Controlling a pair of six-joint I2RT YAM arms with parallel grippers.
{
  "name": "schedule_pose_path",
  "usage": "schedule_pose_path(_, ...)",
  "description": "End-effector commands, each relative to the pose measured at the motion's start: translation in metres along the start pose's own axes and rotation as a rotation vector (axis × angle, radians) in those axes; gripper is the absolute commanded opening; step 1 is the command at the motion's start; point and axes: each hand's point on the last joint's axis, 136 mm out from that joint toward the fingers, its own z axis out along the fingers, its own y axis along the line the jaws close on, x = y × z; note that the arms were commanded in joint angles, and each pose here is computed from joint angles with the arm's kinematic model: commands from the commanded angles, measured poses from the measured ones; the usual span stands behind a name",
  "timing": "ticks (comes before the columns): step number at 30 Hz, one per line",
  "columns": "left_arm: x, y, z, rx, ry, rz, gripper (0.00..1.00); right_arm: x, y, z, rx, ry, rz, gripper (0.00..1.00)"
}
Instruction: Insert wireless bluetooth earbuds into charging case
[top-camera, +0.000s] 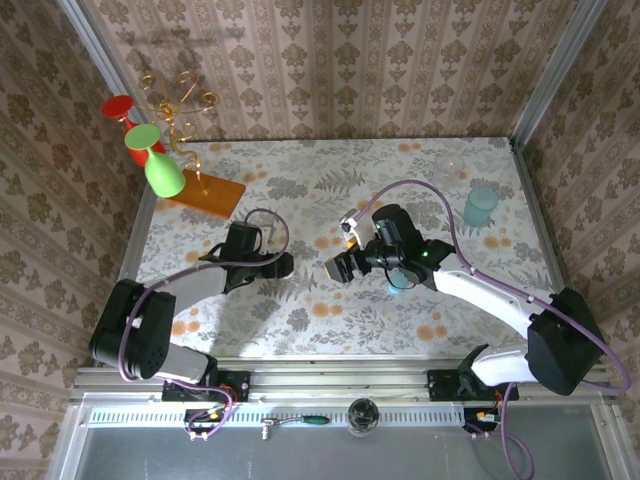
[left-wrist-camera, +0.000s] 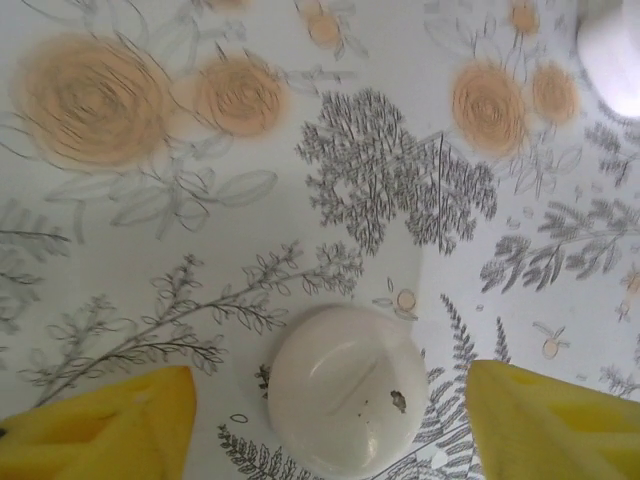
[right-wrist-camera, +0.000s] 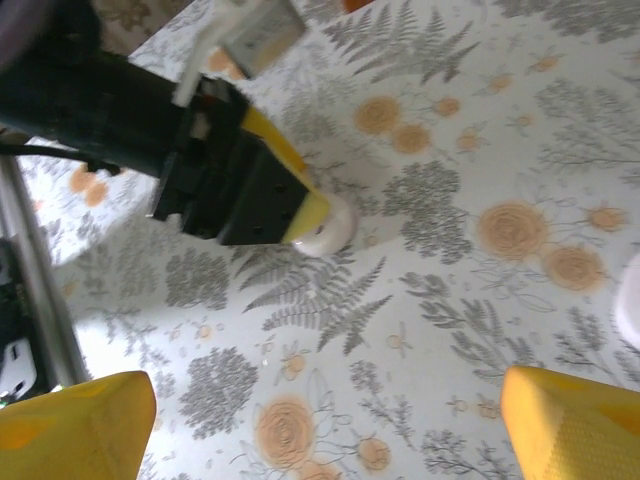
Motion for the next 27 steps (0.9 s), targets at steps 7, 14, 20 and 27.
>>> schedule_pose_path(7, -0.082, 0.018, -0.063, -0.206, -0.363, 0.325, 0.93, -0.015, -0.117, -0.067, 0.534, -0.207, 0.1, 0.97)
schedule_pose_path(14, -0.097, 0.059, -0.095, -0.413, -0.541, 0.401, 1.0, 0.012, -0.186, -0.107, 0.835, -0.244, 0.047, 1.0)
schedule_pose_path(20, -0.088, 0.092, -0.102, -0.486, -0.602, 0.41, 1.0, 0.044, -0.225, -0.119, 0.919, -0.288, 0.077, 1.0)
schedule_pose_path(27, -0.09, 0.12, -0.087, -0.449, -0.683, 0.354, 1.0, 0.058, -0.242, -0.114, 0.869, -0.38, 0.097, 1.0)
